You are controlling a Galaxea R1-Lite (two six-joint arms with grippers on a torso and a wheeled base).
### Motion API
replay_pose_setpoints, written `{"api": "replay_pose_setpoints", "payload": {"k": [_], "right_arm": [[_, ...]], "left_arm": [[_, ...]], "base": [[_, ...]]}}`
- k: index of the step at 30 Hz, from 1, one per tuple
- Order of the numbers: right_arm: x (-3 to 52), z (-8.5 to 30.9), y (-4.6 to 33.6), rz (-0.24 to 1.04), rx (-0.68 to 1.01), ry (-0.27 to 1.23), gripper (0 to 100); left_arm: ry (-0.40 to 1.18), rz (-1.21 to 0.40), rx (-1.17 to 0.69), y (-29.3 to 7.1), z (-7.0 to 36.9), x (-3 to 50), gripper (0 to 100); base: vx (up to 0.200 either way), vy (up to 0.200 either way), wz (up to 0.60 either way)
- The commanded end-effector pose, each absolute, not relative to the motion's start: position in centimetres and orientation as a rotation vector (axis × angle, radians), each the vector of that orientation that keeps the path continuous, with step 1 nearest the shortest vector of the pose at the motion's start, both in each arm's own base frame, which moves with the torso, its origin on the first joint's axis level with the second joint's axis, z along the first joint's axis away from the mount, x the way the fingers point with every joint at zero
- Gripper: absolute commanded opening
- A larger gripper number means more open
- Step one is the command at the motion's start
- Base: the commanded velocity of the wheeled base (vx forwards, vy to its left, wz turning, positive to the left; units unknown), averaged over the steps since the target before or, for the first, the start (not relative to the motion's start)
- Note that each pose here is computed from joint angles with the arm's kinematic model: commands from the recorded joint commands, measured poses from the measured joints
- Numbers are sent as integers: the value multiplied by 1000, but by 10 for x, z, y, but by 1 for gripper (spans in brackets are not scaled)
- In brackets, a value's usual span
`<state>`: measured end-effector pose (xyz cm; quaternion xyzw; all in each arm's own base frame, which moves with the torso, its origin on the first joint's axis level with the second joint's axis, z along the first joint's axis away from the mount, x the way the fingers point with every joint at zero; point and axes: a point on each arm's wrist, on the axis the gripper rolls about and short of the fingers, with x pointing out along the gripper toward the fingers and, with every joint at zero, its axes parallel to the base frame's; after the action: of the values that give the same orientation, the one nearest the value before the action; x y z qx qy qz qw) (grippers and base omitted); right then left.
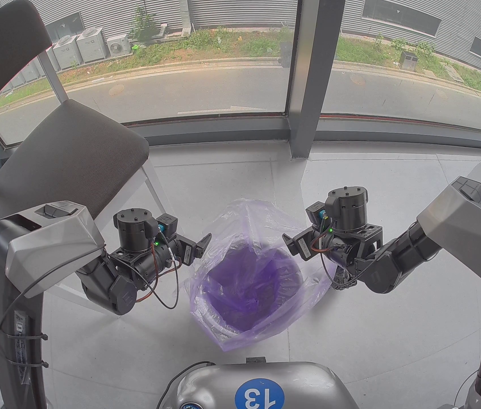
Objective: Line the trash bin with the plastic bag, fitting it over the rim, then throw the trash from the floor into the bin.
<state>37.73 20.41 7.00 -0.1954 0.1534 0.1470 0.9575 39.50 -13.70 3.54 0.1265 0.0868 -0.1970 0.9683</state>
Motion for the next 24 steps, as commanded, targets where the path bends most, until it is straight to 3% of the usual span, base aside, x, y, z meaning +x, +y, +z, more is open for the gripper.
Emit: {"api": "replay_pose_setpoints", "payload": {"k": [1,24], "right_arm": [[381,69,202,289,-395,312,100],[424,31,190,232,-377,339,100]], "left_arm": [[180,-398,254,-140,25,403,100],[271,-340,250,-122,-11,442,100]], "base": [[0,0,0],[0,0,0]]}}
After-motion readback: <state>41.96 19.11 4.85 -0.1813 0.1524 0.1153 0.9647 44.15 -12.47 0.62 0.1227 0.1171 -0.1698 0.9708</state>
